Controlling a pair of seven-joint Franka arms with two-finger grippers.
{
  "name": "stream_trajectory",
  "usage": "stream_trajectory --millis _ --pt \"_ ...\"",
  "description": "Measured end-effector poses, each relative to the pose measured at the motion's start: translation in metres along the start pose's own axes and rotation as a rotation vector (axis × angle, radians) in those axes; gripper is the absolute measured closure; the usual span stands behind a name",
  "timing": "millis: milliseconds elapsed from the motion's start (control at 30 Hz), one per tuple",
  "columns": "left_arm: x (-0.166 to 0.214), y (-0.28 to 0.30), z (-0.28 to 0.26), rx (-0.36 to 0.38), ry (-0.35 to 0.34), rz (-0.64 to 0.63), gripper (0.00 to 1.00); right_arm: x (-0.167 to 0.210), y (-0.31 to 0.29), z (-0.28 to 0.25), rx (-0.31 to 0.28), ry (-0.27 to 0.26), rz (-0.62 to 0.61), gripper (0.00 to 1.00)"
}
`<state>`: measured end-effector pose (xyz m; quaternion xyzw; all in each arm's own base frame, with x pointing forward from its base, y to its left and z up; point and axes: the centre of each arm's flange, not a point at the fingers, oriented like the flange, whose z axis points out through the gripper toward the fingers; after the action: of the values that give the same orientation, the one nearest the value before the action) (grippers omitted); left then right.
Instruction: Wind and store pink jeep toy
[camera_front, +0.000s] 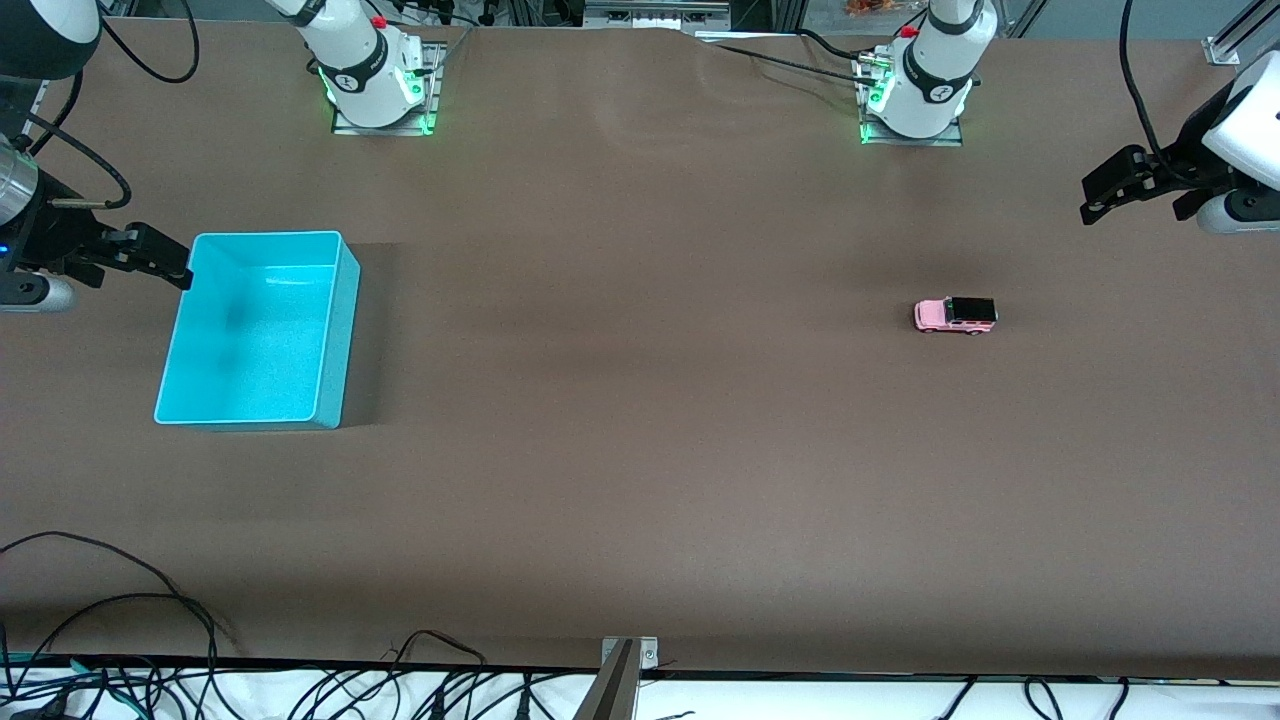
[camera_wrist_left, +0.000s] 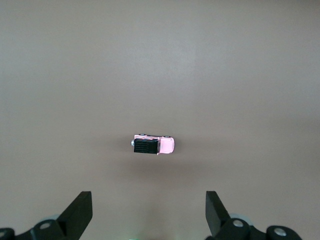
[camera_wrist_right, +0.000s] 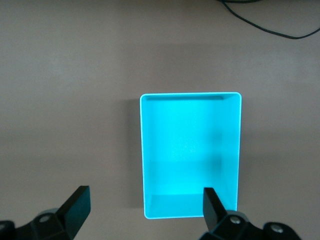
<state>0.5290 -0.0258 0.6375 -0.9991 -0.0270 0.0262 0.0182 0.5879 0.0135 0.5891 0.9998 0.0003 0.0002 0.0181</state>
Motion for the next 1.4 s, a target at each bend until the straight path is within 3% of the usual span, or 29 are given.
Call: stream_trajectory --millis 433,800,1400 --pt "-0.005 0.008 0.001 -0.001 0.012 0.016 0.00 0.000 0.000 0.000 0.000 0.004 0.000 0.00" --pt "-0.027 -0.026 0.024 -0.009 0.019 -0.043 0.00 0.001 0.000 -0.001 0.000 0.006 0.000 0.00" --pt "-0.027 -0.054 0.119 -0.012 -0.022 -0.099 0.00 0.001 0.000 -0.001 0.000 0.006 0.000 0.00"
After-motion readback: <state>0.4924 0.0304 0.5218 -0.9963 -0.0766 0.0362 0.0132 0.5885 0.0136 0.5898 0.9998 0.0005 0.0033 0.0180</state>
